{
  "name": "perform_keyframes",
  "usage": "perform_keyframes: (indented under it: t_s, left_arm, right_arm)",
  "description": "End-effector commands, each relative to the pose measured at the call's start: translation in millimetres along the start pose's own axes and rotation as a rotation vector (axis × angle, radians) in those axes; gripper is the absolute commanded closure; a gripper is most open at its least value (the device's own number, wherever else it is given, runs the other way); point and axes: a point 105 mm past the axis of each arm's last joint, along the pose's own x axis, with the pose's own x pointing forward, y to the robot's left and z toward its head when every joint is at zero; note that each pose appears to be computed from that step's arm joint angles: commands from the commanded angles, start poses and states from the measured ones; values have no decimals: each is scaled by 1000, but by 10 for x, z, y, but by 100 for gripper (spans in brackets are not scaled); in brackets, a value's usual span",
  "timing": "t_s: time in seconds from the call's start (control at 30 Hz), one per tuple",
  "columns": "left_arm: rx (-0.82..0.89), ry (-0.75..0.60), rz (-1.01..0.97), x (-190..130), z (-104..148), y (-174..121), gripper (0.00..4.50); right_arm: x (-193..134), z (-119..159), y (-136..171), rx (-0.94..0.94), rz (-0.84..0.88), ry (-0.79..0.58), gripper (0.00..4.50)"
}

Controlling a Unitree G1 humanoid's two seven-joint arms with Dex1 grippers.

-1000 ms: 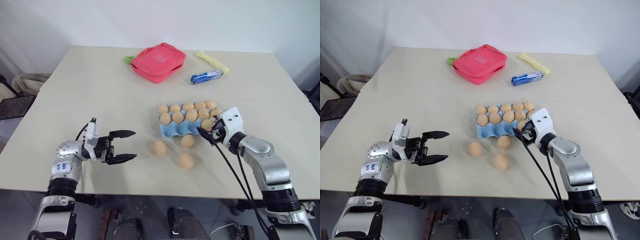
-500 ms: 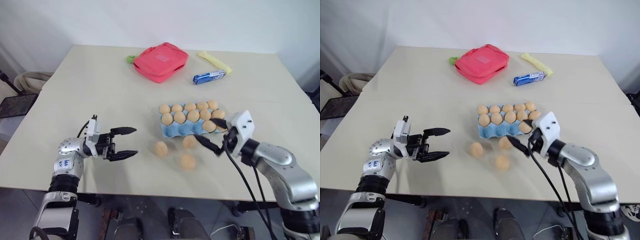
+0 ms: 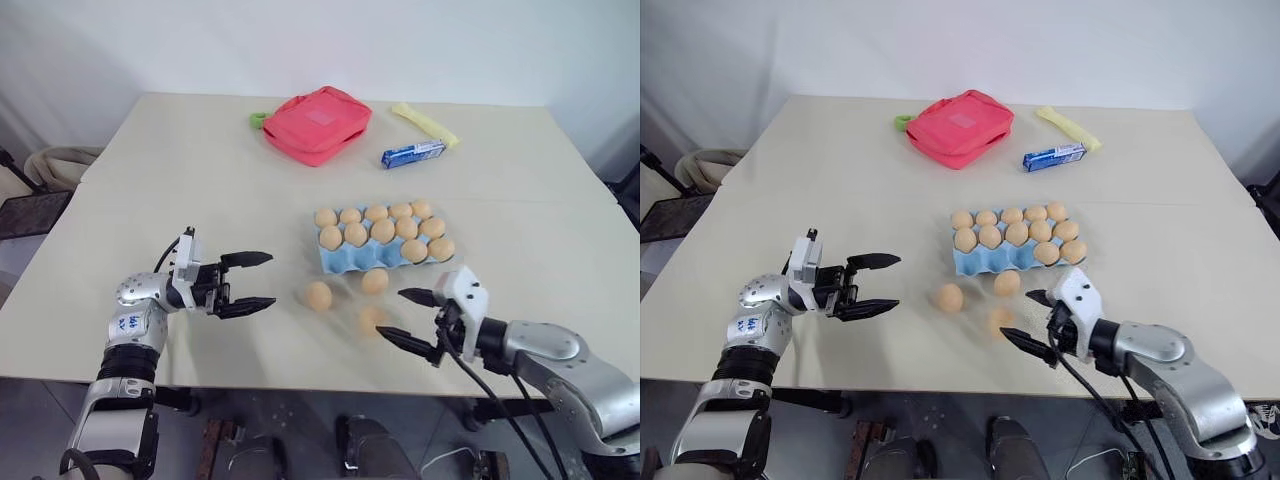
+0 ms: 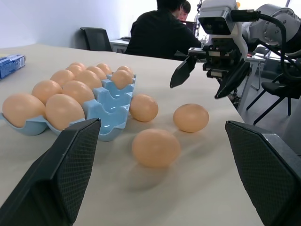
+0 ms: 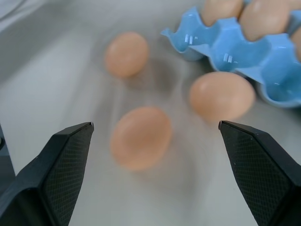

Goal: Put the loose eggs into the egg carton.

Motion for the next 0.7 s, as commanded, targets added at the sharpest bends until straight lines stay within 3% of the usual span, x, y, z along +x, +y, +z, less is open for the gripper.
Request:
perform_keyframes:
  t_s: [0.03,0.5,0.6,0.7]
  left_arm:
    - [32,1,-37,-46,76,-20,0]
    - [30,6,-27,-65,59,-37,0]
    - [30,5,-27,-62,58,-39,0]
    - [32,4,-25,-61,60,-40,0]
  right_arm:
    - [87,94,72,-27,5,-21,4]
    - [263,-57,109,11,-10,66,4]
    - [261,-82,86,15,-20,80,63]
    - [246,-70,54,0,-31,83,159]
